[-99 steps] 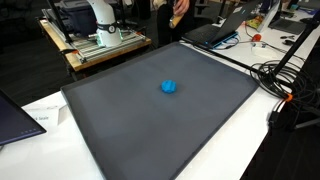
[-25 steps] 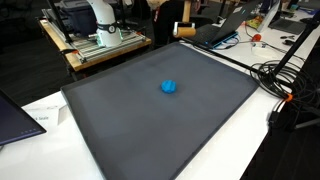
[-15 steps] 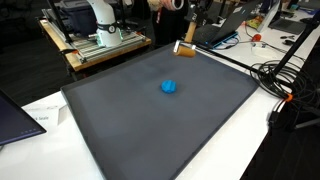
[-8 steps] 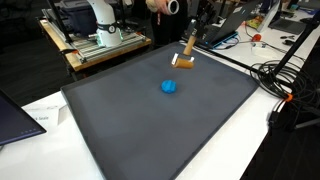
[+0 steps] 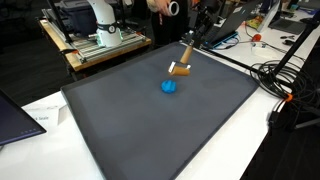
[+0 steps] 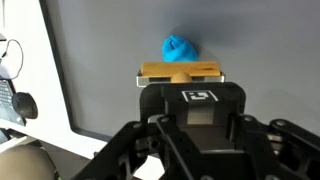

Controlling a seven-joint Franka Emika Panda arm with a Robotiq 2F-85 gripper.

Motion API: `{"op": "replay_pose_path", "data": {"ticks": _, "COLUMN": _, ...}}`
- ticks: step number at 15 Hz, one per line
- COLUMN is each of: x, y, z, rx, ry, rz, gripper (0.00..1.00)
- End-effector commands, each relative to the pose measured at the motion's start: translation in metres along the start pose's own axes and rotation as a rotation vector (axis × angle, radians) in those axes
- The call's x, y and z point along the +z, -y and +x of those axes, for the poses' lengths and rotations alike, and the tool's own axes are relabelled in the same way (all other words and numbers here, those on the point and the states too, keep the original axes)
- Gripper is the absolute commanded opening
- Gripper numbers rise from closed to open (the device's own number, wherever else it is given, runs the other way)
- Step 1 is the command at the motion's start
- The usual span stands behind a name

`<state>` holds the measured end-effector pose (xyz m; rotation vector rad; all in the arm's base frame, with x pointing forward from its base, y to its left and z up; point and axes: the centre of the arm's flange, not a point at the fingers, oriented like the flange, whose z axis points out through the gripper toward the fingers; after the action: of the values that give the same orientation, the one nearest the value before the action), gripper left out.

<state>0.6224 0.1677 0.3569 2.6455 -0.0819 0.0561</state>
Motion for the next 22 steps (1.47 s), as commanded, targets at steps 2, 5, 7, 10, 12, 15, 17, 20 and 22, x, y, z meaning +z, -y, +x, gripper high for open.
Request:
{"op": "replay_pose_path", "data": {"ticks": 2, "x": 0.003, "y": 0.009, "z": 0.006, "rx": -0.016, "ry": -0.023, "rz": -0.056, "gripper": 0.22}}
{"op": "replay_pose_path", "data": {"ticks": 5, "x": 0.003, "y": 0.014, "z": 0.005, "rx": -0.027, "ry": -0.038, "rz": -0.073, "gripper": 0.22}}
{"op": "replay_pose_path", "data": {"ticks": 7, "x": 0.003, "y": 0.017, "z": 0.007, "rx": -0.036, "ry": -0.055, "rz": -0.073, "gripper": 0.22}}
{"op": "replay_pose_path", "data": {"ticks": 10, "x": 0.008, "y": 0.019, "z": 0.0, "rx": -0.041, "ry": -0.033, "rz": -0.043, "gripper": 0.47}}
{"op": "replay_pose_path", "data": {"ticks": 12, "x": 0.007, "y": 0.02, "z": 0.001, "rx": -0.041, "ry": -0.037, "rz": -0.041, "gripper": 0.47}}
{"op": "replay_pose_path", "data": {"ticks": 15, "x": 0.007, "y": 0.02, "z": 0.002, "rx": -0.04, "ry": -0.037, "rz": -0.04, "gripper": 0.47}}
{"op": "replay_pose_path", "data": {"ticks": 17, "x": 0.009, "y": 0.023, "z": 0.005, "rx": -0.045, "ry": -0.042, "rz": -0.048, "gripper": 0.22}}
{"op": "replay_pose_path", "data": {"ticks": 20, "x": 0.016, "y": 0.032, "z": 0.012, "rx": -0.059, "ry": -0.043, "rz": -0.05, "gripper": 0.22}}
{"op": "replay_pose_path", "data": {"ticks": 22, "x": 0.024, "y": 0.037, "z": 0.016, "rx": -0.071, "ry": -0.051, "rz": -0.051, "gripper": 0.22}}
